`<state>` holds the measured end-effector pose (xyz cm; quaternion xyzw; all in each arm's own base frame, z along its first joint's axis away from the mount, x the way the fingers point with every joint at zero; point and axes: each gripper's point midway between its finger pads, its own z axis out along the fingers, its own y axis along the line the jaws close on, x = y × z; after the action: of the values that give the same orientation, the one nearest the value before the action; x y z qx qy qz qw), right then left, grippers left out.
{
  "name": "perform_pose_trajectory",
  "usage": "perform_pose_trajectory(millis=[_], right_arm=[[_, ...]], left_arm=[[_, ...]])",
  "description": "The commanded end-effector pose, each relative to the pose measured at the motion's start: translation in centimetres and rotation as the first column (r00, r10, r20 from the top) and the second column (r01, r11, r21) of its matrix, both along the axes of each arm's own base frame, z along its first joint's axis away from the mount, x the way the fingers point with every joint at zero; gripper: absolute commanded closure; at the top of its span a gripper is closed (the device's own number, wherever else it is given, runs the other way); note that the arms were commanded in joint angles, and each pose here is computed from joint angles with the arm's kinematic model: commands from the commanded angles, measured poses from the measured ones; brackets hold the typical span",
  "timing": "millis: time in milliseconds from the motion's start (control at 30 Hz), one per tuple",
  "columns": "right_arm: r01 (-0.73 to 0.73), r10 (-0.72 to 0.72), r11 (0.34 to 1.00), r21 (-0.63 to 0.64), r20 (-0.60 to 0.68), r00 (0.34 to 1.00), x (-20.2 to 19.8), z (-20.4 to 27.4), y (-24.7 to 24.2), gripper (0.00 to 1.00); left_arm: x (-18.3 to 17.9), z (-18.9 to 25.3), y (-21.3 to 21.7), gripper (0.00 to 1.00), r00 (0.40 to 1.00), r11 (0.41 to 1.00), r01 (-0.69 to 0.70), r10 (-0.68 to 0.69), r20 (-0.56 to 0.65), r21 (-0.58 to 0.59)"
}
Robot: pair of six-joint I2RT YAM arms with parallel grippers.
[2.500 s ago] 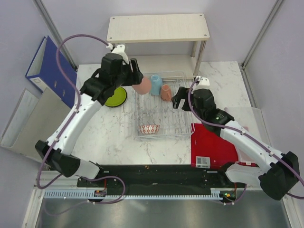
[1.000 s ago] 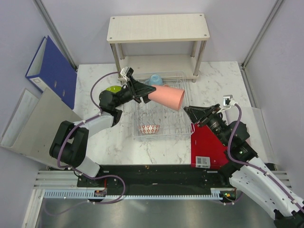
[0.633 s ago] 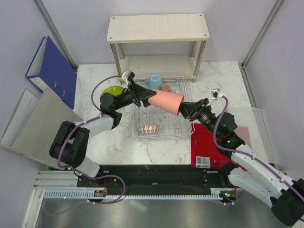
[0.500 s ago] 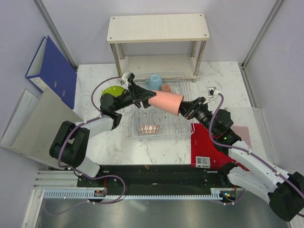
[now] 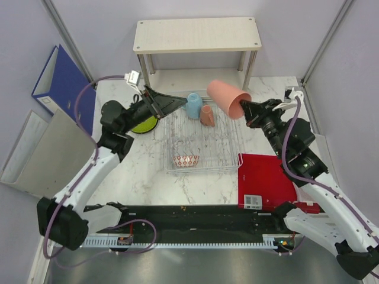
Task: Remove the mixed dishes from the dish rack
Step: Pick up the cup from the dish rack, then place the cup at the center of the board.
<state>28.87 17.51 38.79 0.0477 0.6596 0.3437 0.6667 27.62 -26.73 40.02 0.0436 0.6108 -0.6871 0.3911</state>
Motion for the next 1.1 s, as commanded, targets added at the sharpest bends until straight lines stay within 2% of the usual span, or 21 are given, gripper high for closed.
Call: perform_pose_trajectory(millis=[0,67,100,167,200,233,267,333,367,433,600,633,700,733,800,833,1000,1067], right_arm=[[0.349,-0.382,0.908,-0.232,-0.114,0.917,2.8,-1.5,-6.5,1.0],[0.403,-0.46,0.864,-0.302,-0.15,0.875,4.0,-2.8,-7.5,1.0],[0.465,-0.542,0.806,-0.366,-0.145,0.828,5.3,-3.8,-8.8,1.0],[0.484,-0.608,0.747,-0.456,-0.172,0.775,7.2,-6.4,-9.4,1.0],[0.517,-0.635,0.739,-0.432,-0.193,0.748,8.1,-5.9,-10.4,1.0],[0.503,-0.627,0.751,-0.427,-0.222,0.747,8.9,-6.4,-10.3,1.0],[0.505,-0.646,0.739,-0.445,-0.259,0.718,10.3,-7.3,-11.1,1.0],[0.489,-0.622,0.774,-0.402,-0.34,0.705,11.8,-8.3,-11.1,1.0],[0.5,-0.639,0.765,-0.405,-0.384,0.667,12.9,-9.4,-12.4,1.0],[0.484,-0.605,0.796,-0.363,-0.462,0.648,13.8,-10.6,-12.5,1.0],[0.498,-0.614,0.788,-0.362,-0.529,0.586,16.6,-12.4,-14.0,1.0],[0.477,-0.604,0.794,-0.377,-0.571,0.556,17.2,-14.4,-13.9,1.0],[0.451,-0.553,0.827,-0.336,-0.629,0.546,18.5,-14.9,-14.0,1.0],[0.421,-0.541,0.834,-0.356,-0.677,0.5,18.9,-17.5,-14.0,1.0],[0.389,-0.492,0.862,-0.325,-0.721,0.487,19.8,-18.2,-13.6,1.0],[0.363,-0.482,0.868,-0.34,-0.752,0.449,20.0,-20.2,-13.4,1.0],[0.343,-0.52,0.847,-0.406,-0.765,0.379,20.1,-23.5,-14.9,1.0],[0.328,-0.538,0.836,-0.441,-0.777,0.327,19.7,-25.7,-15.8,1.0]], left_arm=[[3.7,-2.5,4.5,0.01,0.927,0.9,-0.373,0.373,0.045,0.225],[3.6,-3.8,5.3,0.01,0.912,0.881,-0.401,0.411,0.016,0.252],[3.5,-5.0,5.6,0.01,0.903,0.869,-0.411,0.429,-0.004,0.275],[2.8,-5.5,6.9,0.01,0.875,0.841,-0.463,0.484,-0.009,0.281],[2.7,-7.5,7.5,0.01,0.859,0.823,-0.478,0.511,-0.034,0.305],[2.5,-7.9,8.0,0.01,0.845,0.81,-0.499,0.534,-0.035,0.309],[2.1,-7.9,9.0,0.02,0.821,0.784,-0.536,0.571,-0.024,0.312],[1.7,-9.1,9.8,0.04,0.803,0.758,-0.551,0.596,-0.027,0.349],[1.6,-9.4,10.1,0.05,0.795,0.741,-0.56,0.607,-0.014,0.371],[0.9,-10.0,10.5,0.06,0.796,0.732,-0.549,0.606,-0.016,0.403],[-0.3,-11.8,11.4,0.07,0.783,0.706,-0.552,0.622,-0.015,0.444],[-0.3,-12.0,11.5,0.07,0.779,0.701,-0.554,0.626,-0.016,0.448],[-0.4,-12.7,11.4,0.08,0.783,0.701,-0.535,0.621,-0.034,0.472],[-0.4,-13.2,11.2,0.08,0.789,0.706,-0.517,0.612,-0.049,0.484],[-0.4,-13.7,10.8,0.09,0.796,0.715,-0.494,0.601,-0.073,0.494],[-0.5,-14.4,10.6,0.09,0.8,0.718,-0.473,0.593,-0.093,0.511],[-0.7,-15.8,10.6,0.1,0.794,0.715,-0.45,0.594,-0.126,0.536],[-0.7,-16.3,10.6,0.1,0.793,0.711,-0.441,0.595,-0.134,0.548]])
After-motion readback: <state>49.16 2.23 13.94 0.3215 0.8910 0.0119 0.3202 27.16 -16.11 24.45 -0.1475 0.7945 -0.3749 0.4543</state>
